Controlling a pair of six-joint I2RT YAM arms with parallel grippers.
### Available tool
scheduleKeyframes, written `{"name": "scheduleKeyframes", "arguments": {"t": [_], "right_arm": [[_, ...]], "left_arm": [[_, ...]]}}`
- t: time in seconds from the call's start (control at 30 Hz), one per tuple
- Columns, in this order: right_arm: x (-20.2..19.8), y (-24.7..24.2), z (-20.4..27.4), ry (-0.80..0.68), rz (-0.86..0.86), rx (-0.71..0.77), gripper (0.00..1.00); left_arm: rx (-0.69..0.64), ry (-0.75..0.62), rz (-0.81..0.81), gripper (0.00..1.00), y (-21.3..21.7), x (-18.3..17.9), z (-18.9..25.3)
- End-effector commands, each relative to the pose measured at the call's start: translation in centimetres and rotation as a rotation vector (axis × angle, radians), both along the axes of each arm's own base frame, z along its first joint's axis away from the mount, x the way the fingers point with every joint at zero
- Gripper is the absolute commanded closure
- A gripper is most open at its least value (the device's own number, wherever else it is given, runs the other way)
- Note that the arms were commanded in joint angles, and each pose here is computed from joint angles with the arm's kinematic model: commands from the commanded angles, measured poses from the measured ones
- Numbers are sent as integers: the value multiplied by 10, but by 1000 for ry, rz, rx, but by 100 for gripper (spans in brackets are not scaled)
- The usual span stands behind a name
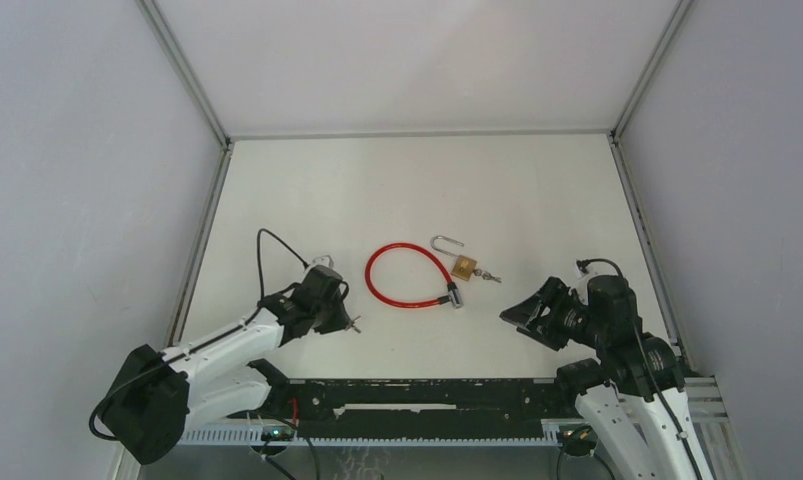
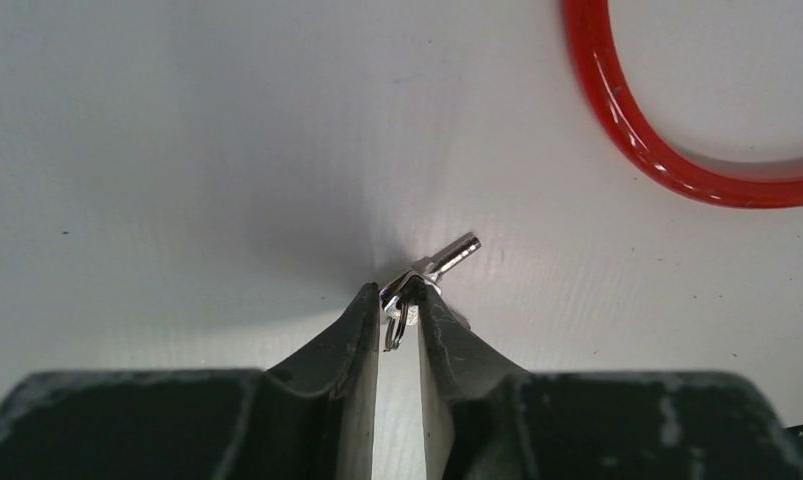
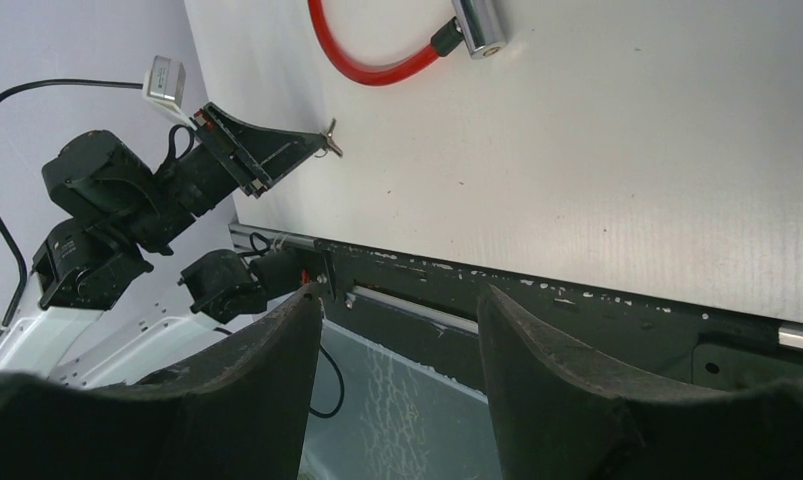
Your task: Unlock with the key
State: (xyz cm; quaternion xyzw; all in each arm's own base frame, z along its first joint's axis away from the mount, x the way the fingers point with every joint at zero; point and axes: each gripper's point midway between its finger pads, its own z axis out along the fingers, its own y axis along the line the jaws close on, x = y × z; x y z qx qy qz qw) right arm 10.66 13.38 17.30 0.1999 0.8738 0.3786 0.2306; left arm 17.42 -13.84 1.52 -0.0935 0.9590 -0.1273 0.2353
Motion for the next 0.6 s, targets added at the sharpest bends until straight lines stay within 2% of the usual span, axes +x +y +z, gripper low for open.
{"name": "scheduleKeyframes", "arguments": {"t": [0.0, 0.13, 0.27, 0.4, 0.57], "right_arm": [[2, -2, 0, -7, -17, -10, 34], [2, -2, -1, -7, -12, -16, 34], [2, 2, 4, -19, 11, 5, 35], [3, 7, 10, -37, 29, 34, 35], [5, 17, 19, -55, 62, 73, 35]], "left_arm": [[-8, 31, -53, 78, -6, -8, -12], [-28, 31, -136, 99, -17, -8, -17], [-80, -59, -185, 100, -29, 3, 8], [-246, -215, -256, 100, -54, 10, 54], [-373, -344, -343, 100, -70, 7, 93]]}}
